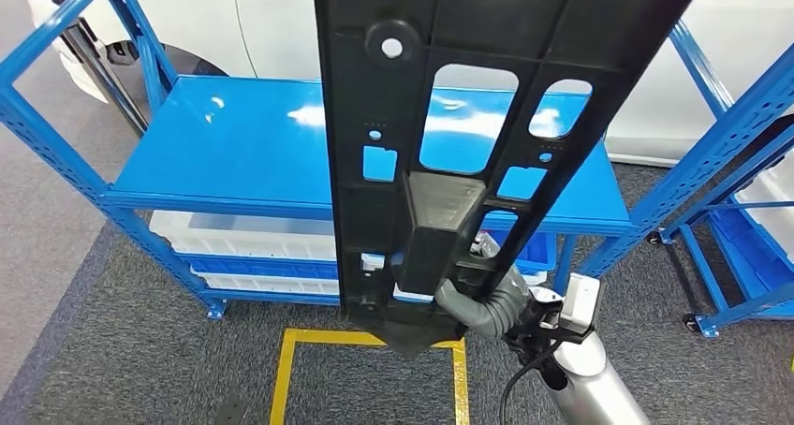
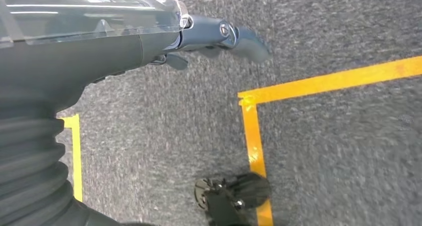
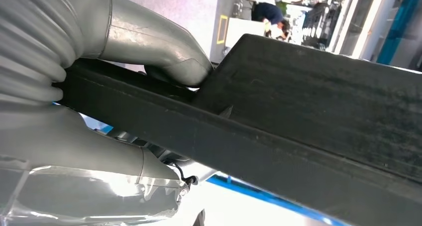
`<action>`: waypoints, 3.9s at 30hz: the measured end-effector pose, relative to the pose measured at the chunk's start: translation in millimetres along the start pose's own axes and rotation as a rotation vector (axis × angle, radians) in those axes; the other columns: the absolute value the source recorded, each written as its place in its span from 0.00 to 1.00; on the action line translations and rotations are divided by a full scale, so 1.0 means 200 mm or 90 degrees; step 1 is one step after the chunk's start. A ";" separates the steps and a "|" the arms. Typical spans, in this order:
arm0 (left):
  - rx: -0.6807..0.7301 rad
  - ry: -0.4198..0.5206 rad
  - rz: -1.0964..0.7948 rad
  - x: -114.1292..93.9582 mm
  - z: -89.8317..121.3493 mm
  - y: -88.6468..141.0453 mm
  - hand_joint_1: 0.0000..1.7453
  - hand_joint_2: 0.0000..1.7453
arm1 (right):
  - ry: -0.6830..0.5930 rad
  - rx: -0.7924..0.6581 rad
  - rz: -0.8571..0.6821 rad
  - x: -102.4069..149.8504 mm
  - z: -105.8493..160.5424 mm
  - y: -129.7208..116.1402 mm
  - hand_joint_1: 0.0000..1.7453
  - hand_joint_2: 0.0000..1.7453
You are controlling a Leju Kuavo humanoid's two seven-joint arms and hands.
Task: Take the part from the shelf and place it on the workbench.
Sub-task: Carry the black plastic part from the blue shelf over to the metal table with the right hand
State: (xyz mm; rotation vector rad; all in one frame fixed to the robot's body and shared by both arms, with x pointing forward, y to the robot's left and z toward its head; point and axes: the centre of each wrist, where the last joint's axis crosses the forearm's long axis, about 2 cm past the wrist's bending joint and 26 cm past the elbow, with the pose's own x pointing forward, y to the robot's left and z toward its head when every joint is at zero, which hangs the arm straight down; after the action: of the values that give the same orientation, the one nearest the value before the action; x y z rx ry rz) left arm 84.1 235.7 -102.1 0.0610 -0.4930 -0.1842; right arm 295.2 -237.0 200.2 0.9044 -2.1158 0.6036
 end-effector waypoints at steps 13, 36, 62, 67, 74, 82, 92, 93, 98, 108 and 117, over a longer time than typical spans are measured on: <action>0.000 -0.001 0.001 0.01 0.00 0.00 0.00 1.00 | 0.006 -0.003 -0.002 -0.01 0.02 0.02 0.99 1.00; 0.017 0.002 0.036 -0.06 0.02 0.00 0.00 1.00 | -0.003 0.023 -0.019 -0.01 0.01 0.03 0.99 1.00; 0.017 0.010 0.015 -0.09 0.03 -0.01 0.00 1.00 | -0.001 -0.005 -0.034 -0.01 0.18 0.07 0.99 1.00; 0.016 0.012 0.012 -0.09 0.03 -0.01 0.00 1.00 | 0.006 -0.015 -0.030 0.00 0.25 0.08 0.99 1.00; 0.014 0.013 0.009 -0.09 0.03 -0.01 0.00 1.00 | 0.013 -0.025 -0.030 0.00 0.28 0.08 0.99 1.00; 0.009 0.010 0.003 -0.07 0.03 -0.02 0.00 1.00 | 0.014 -0.031 -0.025 0.01 0.31 0.09 0.99 1.00; 0.007 0.009 0.007 -0.07 0.02 -0.02 0.00 1.00 | 0.018 -0.015 -0.022 0.01 0.29 0.08 0.99 1.00; 0.007 0.008 0.008 -0.07 0.02 -0.02 0.00 1.00 | 0.017 -0.013 -0.021 0.02 0.29 0.08 0.99 1.00; 0.004 0.002 0.009 -0.06 0.02 -0.03 0.00 1.00 | 0.013 -0.005 -0.020 0.02 0.27 0.06 0.99 1.00; -0.001 0.002 0.001 -0.05 0.02 -0.04 0.00 1.00 | 0.018 -0.015 -0.016 0.02 0.29 0.06 0.99 1.00; -0.003 0.003 0.000 -0.04 0.02 -0.04 0.00 1.00 | 0.023 -0.032 -0.014 0.03 0.35 0.09 0.99 1.00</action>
State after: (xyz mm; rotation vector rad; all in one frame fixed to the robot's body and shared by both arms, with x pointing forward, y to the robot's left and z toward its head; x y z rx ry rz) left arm 73.7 229.2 -103.2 0.0571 -0.4877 -0.1853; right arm 247.0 -272.8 160.2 0.8807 -2.0777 0.5491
